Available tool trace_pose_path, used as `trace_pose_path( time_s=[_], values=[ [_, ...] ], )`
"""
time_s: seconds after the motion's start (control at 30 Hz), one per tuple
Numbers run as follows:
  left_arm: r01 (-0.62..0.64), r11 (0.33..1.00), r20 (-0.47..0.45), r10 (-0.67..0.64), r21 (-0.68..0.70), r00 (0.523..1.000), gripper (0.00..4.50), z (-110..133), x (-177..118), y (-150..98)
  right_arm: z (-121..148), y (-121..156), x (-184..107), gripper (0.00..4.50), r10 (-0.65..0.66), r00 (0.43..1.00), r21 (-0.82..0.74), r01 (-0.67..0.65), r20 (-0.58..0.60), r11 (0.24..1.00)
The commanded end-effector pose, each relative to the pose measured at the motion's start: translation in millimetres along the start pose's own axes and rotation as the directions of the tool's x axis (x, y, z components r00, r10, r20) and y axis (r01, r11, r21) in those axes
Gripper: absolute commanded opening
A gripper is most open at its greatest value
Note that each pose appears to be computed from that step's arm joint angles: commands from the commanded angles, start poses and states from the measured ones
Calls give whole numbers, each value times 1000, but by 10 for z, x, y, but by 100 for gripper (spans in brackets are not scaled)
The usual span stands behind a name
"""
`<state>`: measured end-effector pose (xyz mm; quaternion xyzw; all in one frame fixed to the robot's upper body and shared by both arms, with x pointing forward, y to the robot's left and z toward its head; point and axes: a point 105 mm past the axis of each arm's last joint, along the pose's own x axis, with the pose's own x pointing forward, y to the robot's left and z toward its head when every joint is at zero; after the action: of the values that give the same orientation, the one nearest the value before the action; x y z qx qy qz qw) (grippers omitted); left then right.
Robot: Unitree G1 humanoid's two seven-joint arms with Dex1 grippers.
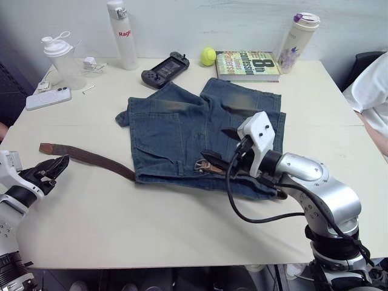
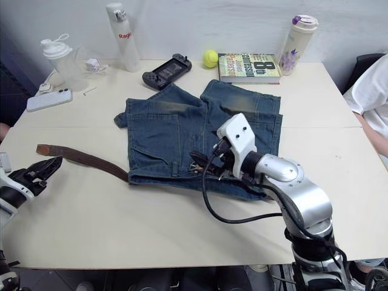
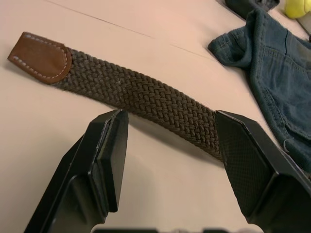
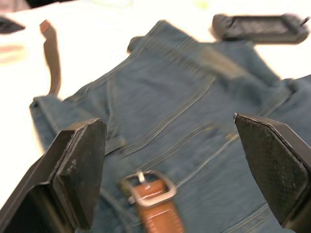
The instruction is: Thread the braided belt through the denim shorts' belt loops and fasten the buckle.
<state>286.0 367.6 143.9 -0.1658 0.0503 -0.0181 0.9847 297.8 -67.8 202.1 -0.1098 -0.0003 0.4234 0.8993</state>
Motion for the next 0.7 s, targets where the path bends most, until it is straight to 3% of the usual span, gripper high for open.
trace_pose_path(
  time_s=[0.03, 0.13, 0.23, 0.37, 0.53, 0.63, 0.7],
  values=[
    [-8, 1000, 46, 8, 12, 999, 311, 83, 5, -12, 71, 82, -35, 446, 13, 999, -48, -12, 29, 999],
    [32, 999, 53, -34, 32, 998, 311, 122, 119, -142, 37, 98, -39, 446, 12, 1000, -47, -11, 20, 999],
    [55, 990, -3, -55, 132, 998, 311, 27, 268, -272, 9, 98, -39, 446, 2, 1000, -47, -2, 13, 999],
    [198, 945, -120, -172, 261, 978, 311, -214, 391, -579, -7, 91, -46, 446, -11, 1000, -47, 12, 10, 999],
    [362, 900, -139, -337, 243, 931, 311, -251, 339, -840, 5, 122, -66, 446, 3, 1000, -12, -2, 26, 1000],
    [361, 900, -118, -342, 244, 932, 311, -164, 326, -823, -59, 280, 57, 446, 66, 998, -27, -66, 10, 997],
    [344, 899, -163, -309, 270, 937, 311, -211, 314, -753, -113, 371, 195, 446, 83, 997, -43, -83, 3, 996]
  ],
)
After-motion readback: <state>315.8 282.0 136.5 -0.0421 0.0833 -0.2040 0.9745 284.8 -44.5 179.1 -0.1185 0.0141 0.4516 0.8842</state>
